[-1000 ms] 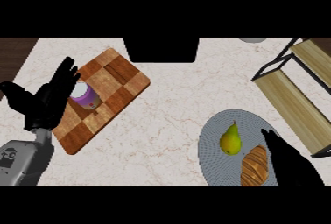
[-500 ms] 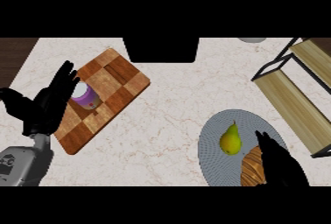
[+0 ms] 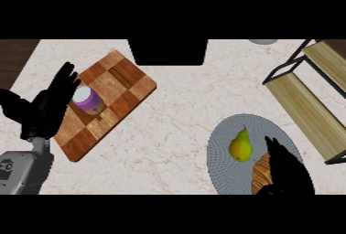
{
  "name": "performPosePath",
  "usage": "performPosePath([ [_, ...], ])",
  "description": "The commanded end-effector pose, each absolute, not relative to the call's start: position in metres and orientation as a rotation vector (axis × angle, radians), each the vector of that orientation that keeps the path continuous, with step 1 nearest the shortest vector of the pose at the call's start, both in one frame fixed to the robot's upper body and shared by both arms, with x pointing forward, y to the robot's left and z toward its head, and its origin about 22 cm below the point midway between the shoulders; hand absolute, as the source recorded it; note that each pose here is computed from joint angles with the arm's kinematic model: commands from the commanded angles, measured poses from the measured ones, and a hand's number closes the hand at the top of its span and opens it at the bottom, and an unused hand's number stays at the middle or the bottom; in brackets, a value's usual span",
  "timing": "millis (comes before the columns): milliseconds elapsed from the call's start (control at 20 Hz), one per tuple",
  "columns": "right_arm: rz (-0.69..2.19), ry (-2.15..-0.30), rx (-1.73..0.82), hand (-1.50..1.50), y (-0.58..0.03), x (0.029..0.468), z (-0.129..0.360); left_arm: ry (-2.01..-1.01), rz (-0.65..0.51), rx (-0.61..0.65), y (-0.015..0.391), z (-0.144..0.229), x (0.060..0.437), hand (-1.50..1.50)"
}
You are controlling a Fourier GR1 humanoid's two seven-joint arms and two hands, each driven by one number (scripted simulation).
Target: Pick the croissant from the placemat and place it in the tiered shelf
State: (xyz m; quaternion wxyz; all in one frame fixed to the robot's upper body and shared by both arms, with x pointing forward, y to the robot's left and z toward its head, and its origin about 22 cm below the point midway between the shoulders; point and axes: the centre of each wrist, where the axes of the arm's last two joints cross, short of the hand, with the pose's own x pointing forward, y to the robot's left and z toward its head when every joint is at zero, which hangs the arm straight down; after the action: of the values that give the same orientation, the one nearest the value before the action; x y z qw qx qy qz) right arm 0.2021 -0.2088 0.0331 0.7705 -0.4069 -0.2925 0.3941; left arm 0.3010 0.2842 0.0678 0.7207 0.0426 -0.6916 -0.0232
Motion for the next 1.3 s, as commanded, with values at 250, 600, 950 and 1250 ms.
performPosePath([
  [250,0.837,-0.561,-0.853,1.5,-0.24,0.204,-0.016,-1.531,-0.046,0.066,0.271,0.077,0.3,0.0],
  [600,0.957,-0.661,-0.917,1.5,-0.209,0.214,-0.018,-1.52,-0.05,0.089,0.267,0.071,0.309,0.0],
  [950,0.978,-0.826,-0.931,1.5,-0.185,0.197,-0.001,-1.528,-0.046,0.092,0.278,0.056,0.306,0.0],
  [1250,1.338,-1.196,-0.651,1.5,-0.093,0.148,0.003,-1.518,-0.07,0.08,0.27,0.053,0.291,0.0],
])
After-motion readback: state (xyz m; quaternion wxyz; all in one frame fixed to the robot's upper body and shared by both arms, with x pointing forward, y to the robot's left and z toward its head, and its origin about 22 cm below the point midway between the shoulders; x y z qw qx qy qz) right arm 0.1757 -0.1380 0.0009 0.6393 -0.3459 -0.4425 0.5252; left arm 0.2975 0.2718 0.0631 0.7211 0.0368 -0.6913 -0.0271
